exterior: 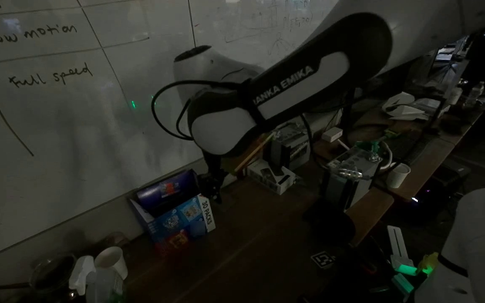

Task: Put the white ropes in the blue box

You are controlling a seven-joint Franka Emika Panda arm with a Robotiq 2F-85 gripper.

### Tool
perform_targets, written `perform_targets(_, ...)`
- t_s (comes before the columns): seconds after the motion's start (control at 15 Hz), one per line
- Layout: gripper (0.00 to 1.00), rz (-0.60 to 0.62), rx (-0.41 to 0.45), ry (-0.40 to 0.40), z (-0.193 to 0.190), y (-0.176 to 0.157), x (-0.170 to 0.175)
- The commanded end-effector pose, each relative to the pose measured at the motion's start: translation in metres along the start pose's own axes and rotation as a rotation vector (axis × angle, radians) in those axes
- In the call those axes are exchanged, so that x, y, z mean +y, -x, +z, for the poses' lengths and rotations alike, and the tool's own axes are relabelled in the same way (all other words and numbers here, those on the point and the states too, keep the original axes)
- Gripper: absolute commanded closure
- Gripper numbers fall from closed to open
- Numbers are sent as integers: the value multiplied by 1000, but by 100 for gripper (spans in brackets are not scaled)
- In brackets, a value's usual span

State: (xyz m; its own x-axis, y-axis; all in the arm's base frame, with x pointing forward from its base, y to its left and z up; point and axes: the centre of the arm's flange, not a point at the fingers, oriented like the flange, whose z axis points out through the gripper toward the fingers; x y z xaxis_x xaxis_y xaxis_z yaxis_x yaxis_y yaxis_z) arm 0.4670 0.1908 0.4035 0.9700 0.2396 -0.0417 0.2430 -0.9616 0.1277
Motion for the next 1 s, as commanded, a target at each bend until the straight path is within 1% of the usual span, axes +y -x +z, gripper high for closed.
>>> perform_targets(0.0, 0, -69, -99, -53, -30, 61, 14)
perform_targets(0.13, 0, -74, -133, -56, -37, 87, 21)
perform_targets(0.27, 0, -55, -127, -55, -42, 113, 33)
perform_targets(0.33, 0, -30, -102, -50, -46, 123, 39)
perform_targets(0.4, 0, -22, -70, -25, -49, 132, 47)
perform_targets(0.47, 0, -7, -49, -25, -50, 138, 53)
perform_targets(0.6, 0, 44, -14, -46, -54, 147, 65)
perform_targets(0.8, 0, 97, 61, -69, -57, 156, 77)
perform_targets(0.93, 0, 127, 95, -79, -56, 160, 81)
